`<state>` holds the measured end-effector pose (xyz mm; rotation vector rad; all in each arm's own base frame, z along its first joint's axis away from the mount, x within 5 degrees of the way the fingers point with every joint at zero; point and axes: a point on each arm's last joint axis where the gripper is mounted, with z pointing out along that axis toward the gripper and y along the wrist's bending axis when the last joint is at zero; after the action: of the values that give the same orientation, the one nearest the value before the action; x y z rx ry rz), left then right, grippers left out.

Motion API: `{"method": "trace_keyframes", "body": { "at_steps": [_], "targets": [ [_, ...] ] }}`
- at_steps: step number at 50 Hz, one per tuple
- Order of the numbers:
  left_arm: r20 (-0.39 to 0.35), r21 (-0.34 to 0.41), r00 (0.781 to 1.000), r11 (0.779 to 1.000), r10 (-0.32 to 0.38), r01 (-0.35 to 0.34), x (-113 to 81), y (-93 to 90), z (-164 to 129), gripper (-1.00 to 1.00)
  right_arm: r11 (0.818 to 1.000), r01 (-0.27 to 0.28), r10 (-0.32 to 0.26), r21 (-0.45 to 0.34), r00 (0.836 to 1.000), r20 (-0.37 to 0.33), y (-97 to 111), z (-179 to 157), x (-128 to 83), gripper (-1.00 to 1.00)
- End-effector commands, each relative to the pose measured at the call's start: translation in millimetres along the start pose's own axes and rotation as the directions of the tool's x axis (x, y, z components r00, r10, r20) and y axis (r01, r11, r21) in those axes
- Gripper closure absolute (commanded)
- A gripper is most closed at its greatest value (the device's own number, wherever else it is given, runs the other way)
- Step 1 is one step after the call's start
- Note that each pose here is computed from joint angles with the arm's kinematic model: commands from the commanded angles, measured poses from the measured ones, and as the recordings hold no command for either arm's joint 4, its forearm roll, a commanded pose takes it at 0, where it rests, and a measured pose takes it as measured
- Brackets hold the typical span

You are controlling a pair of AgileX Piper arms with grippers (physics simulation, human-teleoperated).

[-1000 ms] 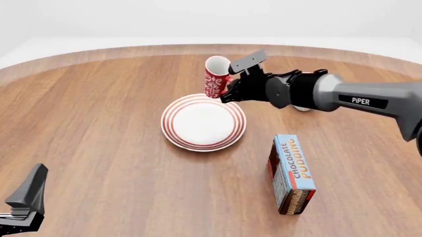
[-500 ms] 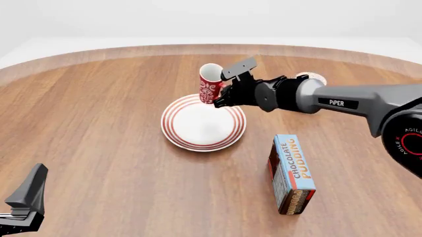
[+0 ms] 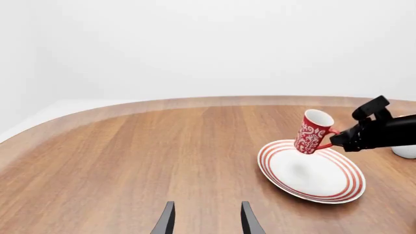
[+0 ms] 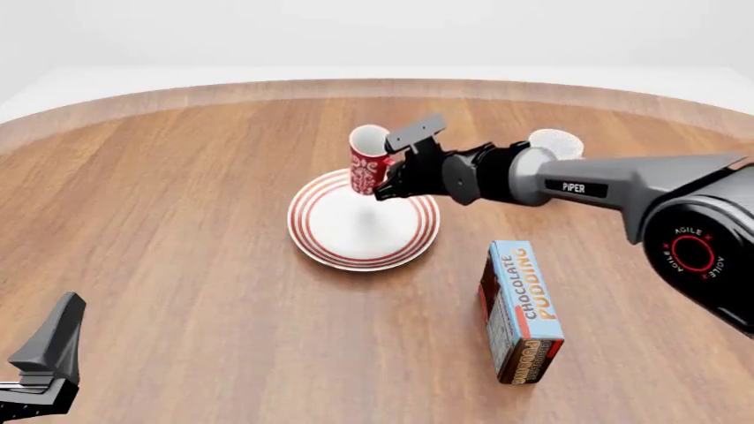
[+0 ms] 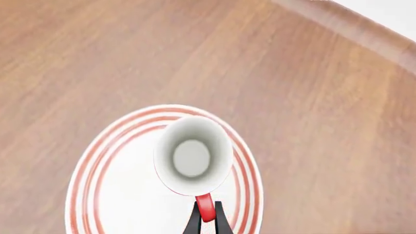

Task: Pick up the red mug and put it on the plate

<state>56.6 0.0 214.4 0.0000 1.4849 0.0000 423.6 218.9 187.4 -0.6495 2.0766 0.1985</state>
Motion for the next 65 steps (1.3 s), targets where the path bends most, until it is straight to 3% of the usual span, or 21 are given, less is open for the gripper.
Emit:
{"method": "trace_keyframes", "body": {
  "at_steps": [1, 17, 25, 51, 52, 54, 65],
  "targets": [
    [0.000, 0.000, 1.000, 1.000, 0.000, 0.000, 0.0, 0.0, 0.0, -1.00, 1.000, -0.015, 0.015, -0.002, 1.000, -0.009, 1.2, 3.8, 4.9, 1.00],
    [0.000, 0.000, 1.000, 1.000, 0.000, 0.000, 0.0, 0.0, 0.0, -1.00, 1.000, -0.012, 0.012, -0.003, 1.000, -0.020, 1.4, 5.7, 8.2, 1.00],
    [0.000, 0.000, 1.000, 1.000, 0.000, 0.000, 0.0, 0.0, 0.0, -1.00, 1.000, -0.012, 0.012, -0.020, 1.000, -0.025, 11.2, 6.9, 12.2, 1.00],
    [0.000, 0.000, 1.000, 1.000, 0.000, 0.000, 0.0, 0.0, 0.0, -1.00, 1.000, -0.011, 0.011, -0.013, 0.999, -0.031, 7.3, 8.0, 14.1, 1.00],
    [0.000, 0.000, 1.000, 1.000, 0.000, 0.000, 0.0, 0.0, 0.0, -1.00, 0.999, -0.041, 0.040, -0.020, 0.998, -0.051, 10.9, 12.0, 15.5, -1.00],
    [0.000, 0.000, 1.000, 1.000, 0.000, 0.000, 0.0, 0.0, 0.0, -1.00, 1.000, -0.018, 0.018, -0.007, 0.999, -0.033, 3.4, 10.1, 14.5, -1.00],
    [0.000, 0.000, 1.000, 1.000, 0.000, 0.000, 0.0, 0.0, 0.0, -1.00, 1.000, -0.030, 0.030, -0.006, 0.999, -0.037, 3.3, 11.0, 15.9, -1.00]
  ]
}}
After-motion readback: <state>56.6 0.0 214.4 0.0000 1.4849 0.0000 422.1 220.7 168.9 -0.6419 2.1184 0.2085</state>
